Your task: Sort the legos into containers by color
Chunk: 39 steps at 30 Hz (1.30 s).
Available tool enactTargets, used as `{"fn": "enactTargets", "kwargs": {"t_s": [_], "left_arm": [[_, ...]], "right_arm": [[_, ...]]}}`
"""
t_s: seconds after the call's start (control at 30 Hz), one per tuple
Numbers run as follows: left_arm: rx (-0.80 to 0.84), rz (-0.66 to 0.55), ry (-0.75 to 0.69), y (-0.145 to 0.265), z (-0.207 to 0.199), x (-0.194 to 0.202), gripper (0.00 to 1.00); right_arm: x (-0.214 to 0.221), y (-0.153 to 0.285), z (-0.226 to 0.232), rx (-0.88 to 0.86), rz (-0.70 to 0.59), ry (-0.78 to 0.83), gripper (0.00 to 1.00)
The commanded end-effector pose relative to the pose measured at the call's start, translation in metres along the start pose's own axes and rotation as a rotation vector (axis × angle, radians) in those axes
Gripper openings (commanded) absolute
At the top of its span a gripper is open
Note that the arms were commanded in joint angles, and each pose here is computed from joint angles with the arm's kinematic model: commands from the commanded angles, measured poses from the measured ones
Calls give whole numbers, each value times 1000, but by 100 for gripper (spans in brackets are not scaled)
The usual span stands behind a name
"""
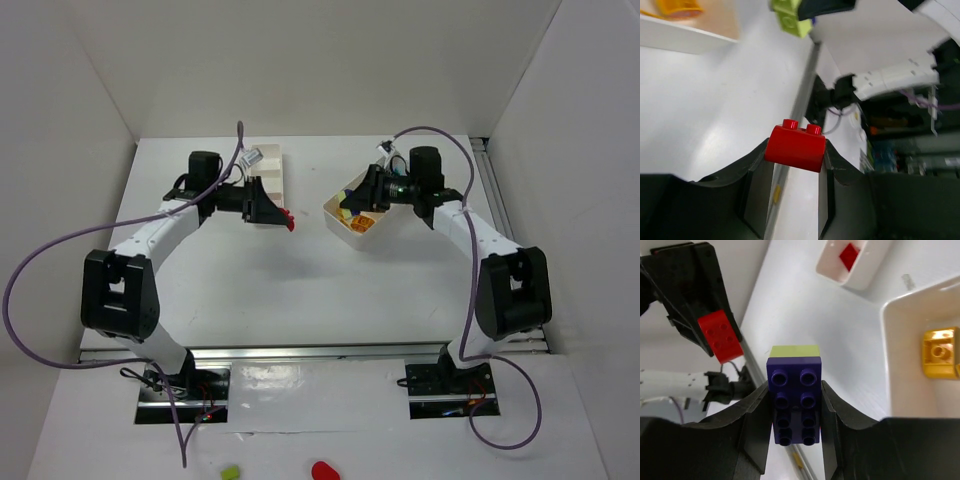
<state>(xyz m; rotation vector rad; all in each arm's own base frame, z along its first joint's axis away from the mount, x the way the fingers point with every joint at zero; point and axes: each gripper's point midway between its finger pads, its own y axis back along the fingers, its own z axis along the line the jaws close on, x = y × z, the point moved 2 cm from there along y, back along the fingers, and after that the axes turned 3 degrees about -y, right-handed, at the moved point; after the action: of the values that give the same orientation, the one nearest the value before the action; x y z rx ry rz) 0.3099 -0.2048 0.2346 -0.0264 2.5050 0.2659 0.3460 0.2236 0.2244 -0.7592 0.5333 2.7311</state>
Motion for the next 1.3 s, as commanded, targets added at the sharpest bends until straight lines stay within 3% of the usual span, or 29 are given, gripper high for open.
{"fn": "enactTargets", "kwargs": {"t_s": [0.0, 0.13, 0.23, 0.43, 0.6, 0.63, 0.67, 0.7, 0.8, 0.83, 1.0, 1.1, 1.17, 1.27], "left_arm": [[-178, -77, 7, 7, 23, -13, 0], [-603, -203, 249, 26, 86, -39, 0], [-752, -300, 297, 32, 116, -59, 0], [-886, -404, 423, 30, 164, -74, 0], [-998, -437, 437, 25, 180, -82, 0], [-1022, -434, 448, 22, 184, -79, 4], [-1032, -436, 449, 24, 184, -81, 16], [-1033, -418, 452, 19, 184, -79, 39], [-1071, -408, 445, 19, 184, -79, 73], [-1079, -407, 438, 17, 183, -78, 93], [-1095, -416, 378, 26, 166, -90, 96], [-1101, -393, 341, 32, 152, -88, 88], [-1030, -390, 270, 33, 124, -93, 84], [-721, -331, 76, 9, 74, -93, 86]], "right_arm": [[-12, 8, 11, 92, -63, 93, 18], [-21, 10, 3, 227, -126, 113, 18], [-24, 13, 12, 229, -148, 134, 18], [-13, 12, 12, 240, -117, 127, 18], [-8, 11, 17, 231, -99, 123, 18], [-8, 11, 17, 231, -99, 123, 18], [-8, 11, 17, 231, -99, 123, 18], [-6, 12, 16, 234, -93, 117, 18], [-7, 8, 11, 239, -85, 120, 18], [-11, 9, 15, 234, -93, 128, 18], [-9, 3, 14, 226, -73, 123, 18], [-11, 1, 13, 226, -74, 123, 18], [-11, 1, 13, 226, -74, 123, 18], [-8, -3, 20, 162, -49, 132, 18]]}}
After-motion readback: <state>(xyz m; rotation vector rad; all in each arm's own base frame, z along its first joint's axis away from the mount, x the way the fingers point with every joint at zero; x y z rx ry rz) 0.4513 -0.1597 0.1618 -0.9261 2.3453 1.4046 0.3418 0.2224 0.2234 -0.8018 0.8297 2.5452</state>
